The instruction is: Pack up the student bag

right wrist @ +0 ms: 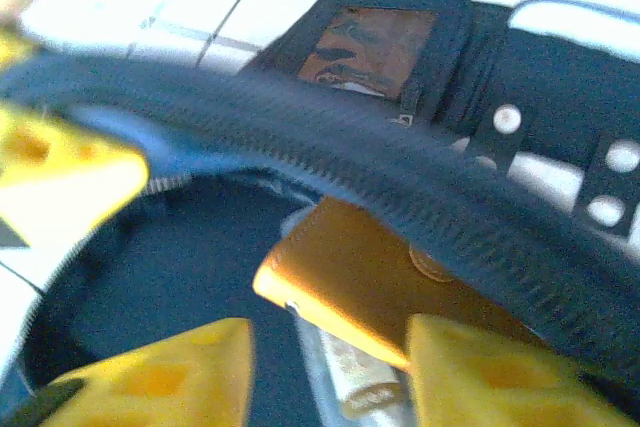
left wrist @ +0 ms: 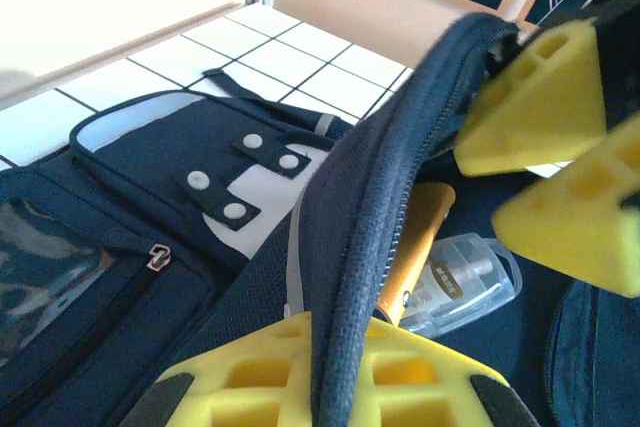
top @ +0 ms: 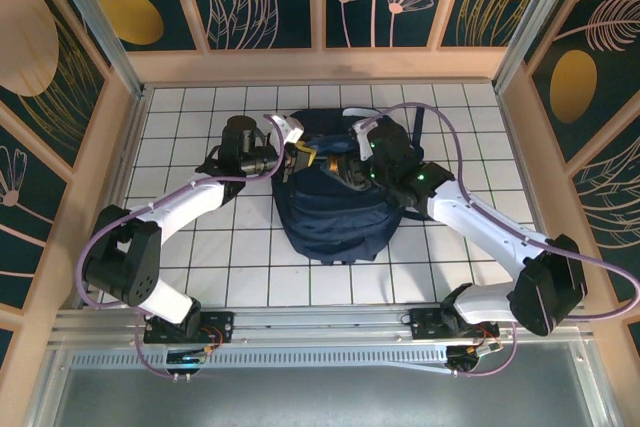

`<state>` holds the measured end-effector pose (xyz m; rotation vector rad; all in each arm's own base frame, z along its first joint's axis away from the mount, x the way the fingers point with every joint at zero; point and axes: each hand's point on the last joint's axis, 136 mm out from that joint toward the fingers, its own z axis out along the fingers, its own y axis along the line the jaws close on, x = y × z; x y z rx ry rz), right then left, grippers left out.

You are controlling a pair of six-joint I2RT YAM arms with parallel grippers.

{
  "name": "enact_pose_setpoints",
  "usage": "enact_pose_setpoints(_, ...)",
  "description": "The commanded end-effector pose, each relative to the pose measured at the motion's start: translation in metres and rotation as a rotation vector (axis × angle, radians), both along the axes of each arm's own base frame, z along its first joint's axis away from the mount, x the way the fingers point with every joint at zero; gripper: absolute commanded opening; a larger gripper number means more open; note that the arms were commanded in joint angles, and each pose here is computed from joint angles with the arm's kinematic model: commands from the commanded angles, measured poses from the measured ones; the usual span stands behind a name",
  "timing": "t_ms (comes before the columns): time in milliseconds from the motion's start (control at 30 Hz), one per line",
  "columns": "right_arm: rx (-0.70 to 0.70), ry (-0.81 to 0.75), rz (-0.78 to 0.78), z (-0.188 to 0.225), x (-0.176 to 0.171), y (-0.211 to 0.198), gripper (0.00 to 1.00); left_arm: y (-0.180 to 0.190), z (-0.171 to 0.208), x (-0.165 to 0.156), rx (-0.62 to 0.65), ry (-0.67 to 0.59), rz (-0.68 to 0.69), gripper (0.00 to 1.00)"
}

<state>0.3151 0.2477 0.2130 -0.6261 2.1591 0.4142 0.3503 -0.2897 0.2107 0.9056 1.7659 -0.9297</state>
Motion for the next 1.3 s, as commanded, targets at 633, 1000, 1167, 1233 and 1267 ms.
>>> enact_pose_setpoints(633,0.161,0.112,-0.291,0.054,-0.017,-0.069,0.99,0.044,0.031,-0.017,0.083,-0.055,0.12,0.99)
enact_pose_setpoints(1000,0.234,0.329,-0.265,0.046,-0.042,-0.053,0.69,0.071,-0.054,-0.023,0.3,0.01,0.113,0.79)
enact_pose_setpoints(1167,0.218,0.451,-0.204,0.032,-0.019,-0.009,0.59,0.058,-0.084,-0.045,0.356,-0.132,-0.139,0.65)
enact_pose_setpoints(1233,0.168,0.468,-0.197,0.022,-0.012,0.007,0.58,0.058,-0.082,-0.041,0.354,-0.216,-0.129,0.67)
enact_pose_setpoints(1267,0.127,0.459,-0.191,0.016,-0.008,0.018,0.58,0.058,-0.081,-0.036,0.355,-0.251,-0.111,0.67)
